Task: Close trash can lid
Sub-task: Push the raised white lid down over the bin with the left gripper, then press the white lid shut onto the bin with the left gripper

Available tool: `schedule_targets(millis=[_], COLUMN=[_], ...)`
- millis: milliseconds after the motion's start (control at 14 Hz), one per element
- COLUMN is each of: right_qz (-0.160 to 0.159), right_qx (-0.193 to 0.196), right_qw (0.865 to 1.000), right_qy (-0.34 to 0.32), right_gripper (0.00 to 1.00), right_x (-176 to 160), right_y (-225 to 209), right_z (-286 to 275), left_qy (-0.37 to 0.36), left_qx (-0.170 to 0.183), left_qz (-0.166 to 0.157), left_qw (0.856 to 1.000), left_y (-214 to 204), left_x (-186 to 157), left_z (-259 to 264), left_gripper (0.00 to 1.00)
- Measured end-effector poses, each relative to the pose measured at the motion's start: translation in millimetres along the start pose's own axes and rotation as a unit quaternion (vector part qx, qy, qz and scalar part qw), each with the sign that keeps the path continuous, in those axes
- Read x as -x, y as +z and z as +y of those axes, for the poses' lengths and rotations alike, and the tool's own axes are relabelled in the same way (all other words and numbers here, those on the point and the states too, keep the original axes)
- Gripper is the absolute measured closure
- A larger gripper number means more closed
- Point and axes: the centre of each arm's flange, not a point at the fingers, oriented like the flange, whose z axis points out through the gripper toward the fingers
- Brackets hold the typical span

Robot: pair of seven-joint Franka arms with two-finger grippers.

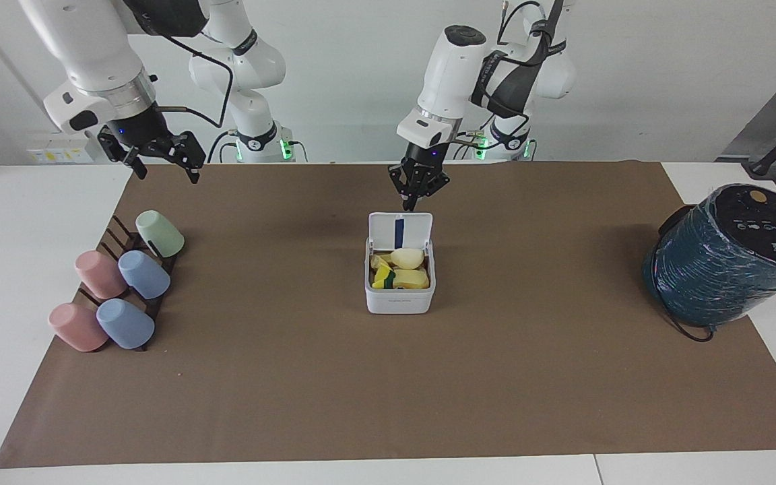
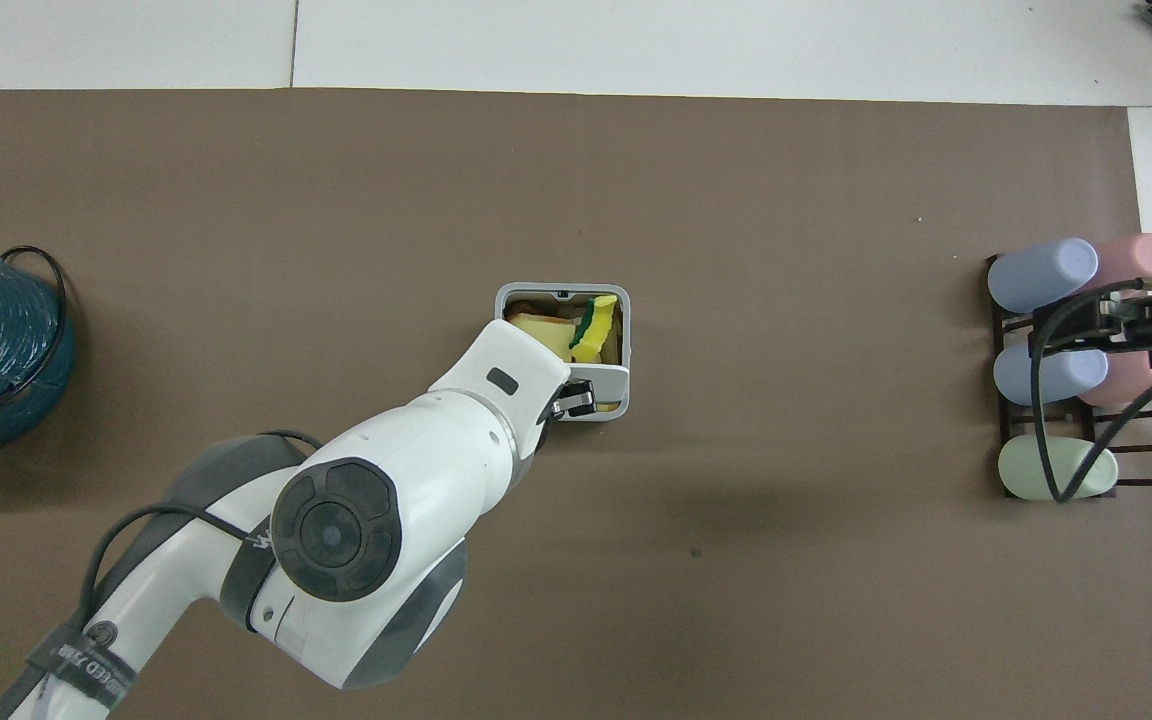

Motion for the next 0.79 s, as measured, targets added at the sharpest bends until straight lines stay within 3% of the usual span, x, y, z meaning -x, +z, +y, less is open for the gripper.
schedule_targets(millis=[357,786], right_qz=[0.0,-0.003], right_qx=[0.0,0.0], right_qw=[1.0,1.0], right_qy=[0.0,0.0], right_gripper=[0.0,0.0], right_x=[0,0], right_y=[0,3], right_z=[0,0], left_qy=[-0.026,-0.036], left_qx=[0.023,0.024], left_qz=[0.021,0.029], left_qw=[0.999,0.999], left_y=[30,58], left_x=[-18,-33], left_z=[-4,-7], left_gripper=[0.93,0.95])
